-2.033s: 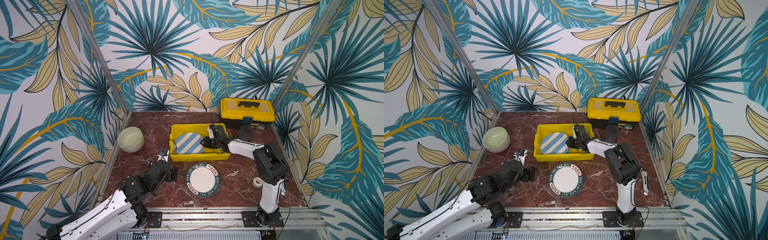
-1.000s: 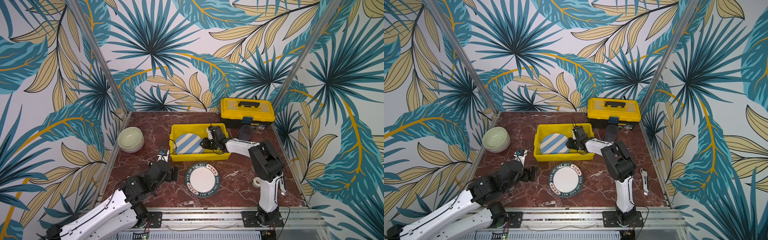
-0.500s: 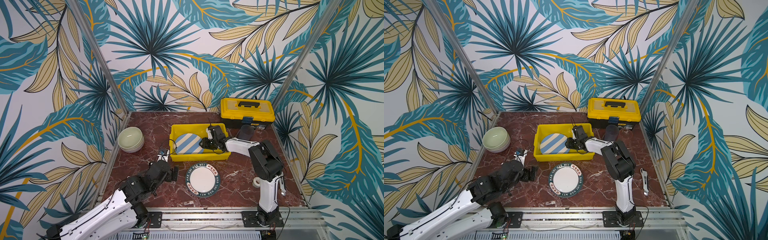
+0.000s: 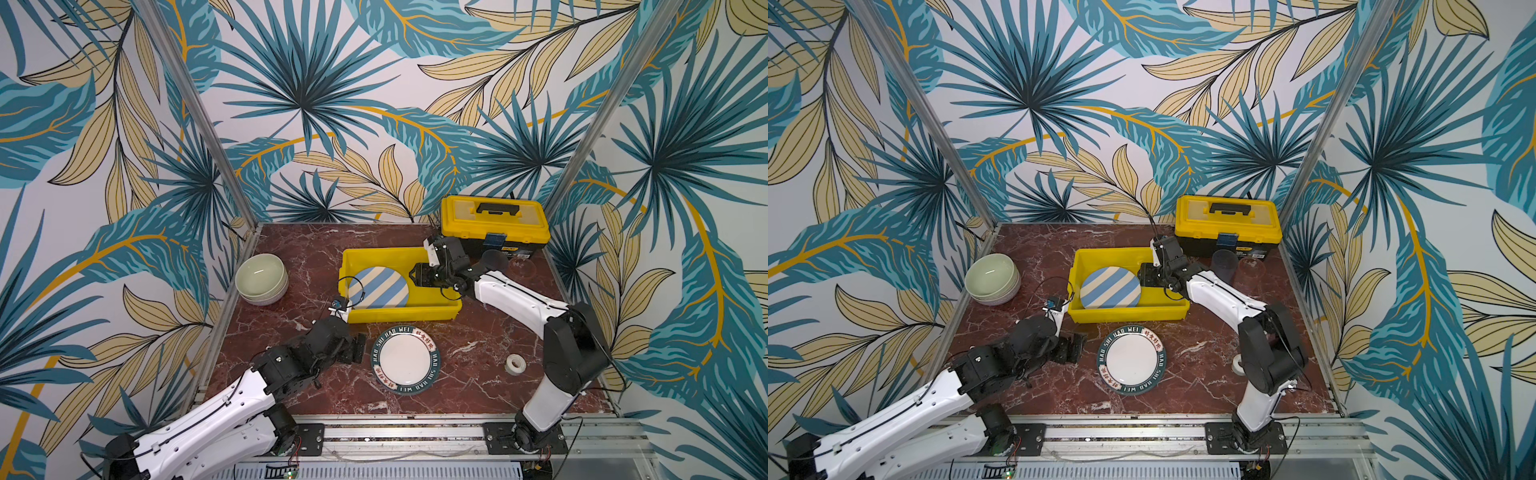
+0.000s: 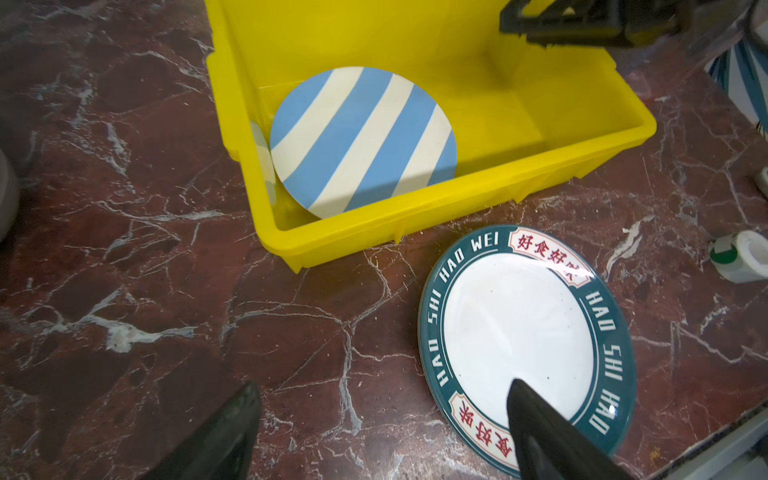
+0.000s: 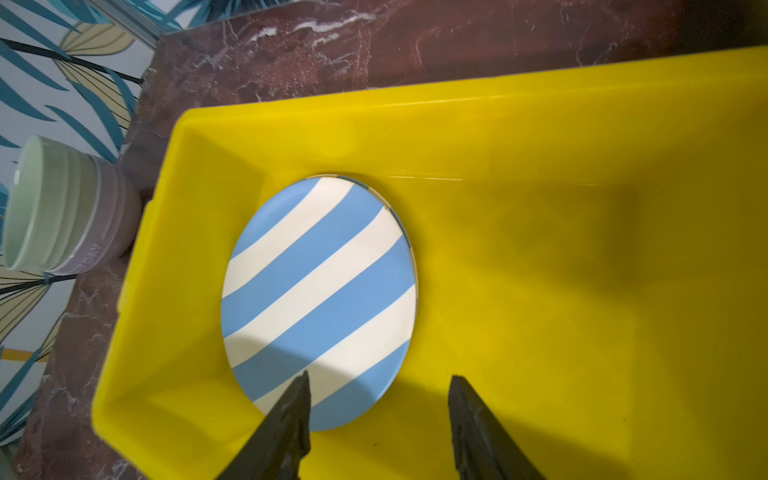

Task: Place the mixed dishes into the plastic bin
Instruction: 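Release the striped plate and move both grippers to the green-rimmed plate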

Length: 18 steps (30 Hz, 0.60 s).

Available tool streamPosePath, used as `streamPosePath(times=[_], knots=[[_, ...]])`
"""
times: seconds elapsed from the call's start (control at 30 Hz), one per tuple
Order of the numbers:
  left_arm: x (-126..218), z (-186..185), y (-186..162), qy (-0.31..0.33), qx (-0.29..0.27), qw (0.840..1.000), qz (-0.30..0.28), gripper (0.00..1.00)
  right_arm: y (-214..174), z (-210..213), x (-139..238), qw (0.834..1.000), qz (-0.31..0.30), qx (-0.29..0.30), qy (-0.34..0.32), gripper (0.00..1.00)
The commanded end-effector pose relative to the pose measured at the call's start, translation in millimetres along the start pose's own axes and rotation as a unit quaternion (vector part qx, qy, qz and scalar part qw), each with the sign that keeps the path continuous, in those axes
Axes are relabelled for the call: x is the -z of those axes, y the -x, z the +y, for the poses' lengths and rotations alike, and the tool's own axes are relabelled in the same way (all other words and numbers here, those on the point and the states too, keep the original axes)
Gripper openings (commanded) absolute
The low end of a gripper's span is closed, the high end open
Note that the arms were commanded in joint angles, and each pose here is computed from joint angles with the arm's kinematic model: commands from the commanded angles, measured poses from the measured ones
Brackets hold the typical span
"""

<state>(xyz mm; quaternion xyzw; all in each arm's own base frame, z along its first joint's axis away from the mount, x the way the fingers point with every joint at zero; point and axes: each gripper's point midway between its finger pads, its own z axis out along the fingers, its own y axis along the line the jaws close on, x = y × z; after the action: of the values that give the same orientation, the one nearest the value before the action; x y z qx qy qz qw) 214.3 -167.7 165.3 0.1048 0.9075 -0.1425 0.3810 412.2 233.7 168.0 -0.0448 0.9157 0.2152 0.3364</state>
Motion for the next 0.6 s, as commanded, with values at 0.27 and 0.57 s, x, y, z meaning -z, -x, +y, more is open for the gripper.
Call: streamPosePath(times=[0.27,0.57], knots=[[-17.2,-21.0,-7.0,-0.037,0.043,0.998,0.039,0.78,-71.9,4.2,102.2,0.998,0.036,0.024,0.05,0.55],[-36.4,-30.4,-22.3,-0.058,0.085,0.993,0.059,0.68,-145.2,-18.7,109.2,0.994,0.096,-0.012,0.048,0.51]])
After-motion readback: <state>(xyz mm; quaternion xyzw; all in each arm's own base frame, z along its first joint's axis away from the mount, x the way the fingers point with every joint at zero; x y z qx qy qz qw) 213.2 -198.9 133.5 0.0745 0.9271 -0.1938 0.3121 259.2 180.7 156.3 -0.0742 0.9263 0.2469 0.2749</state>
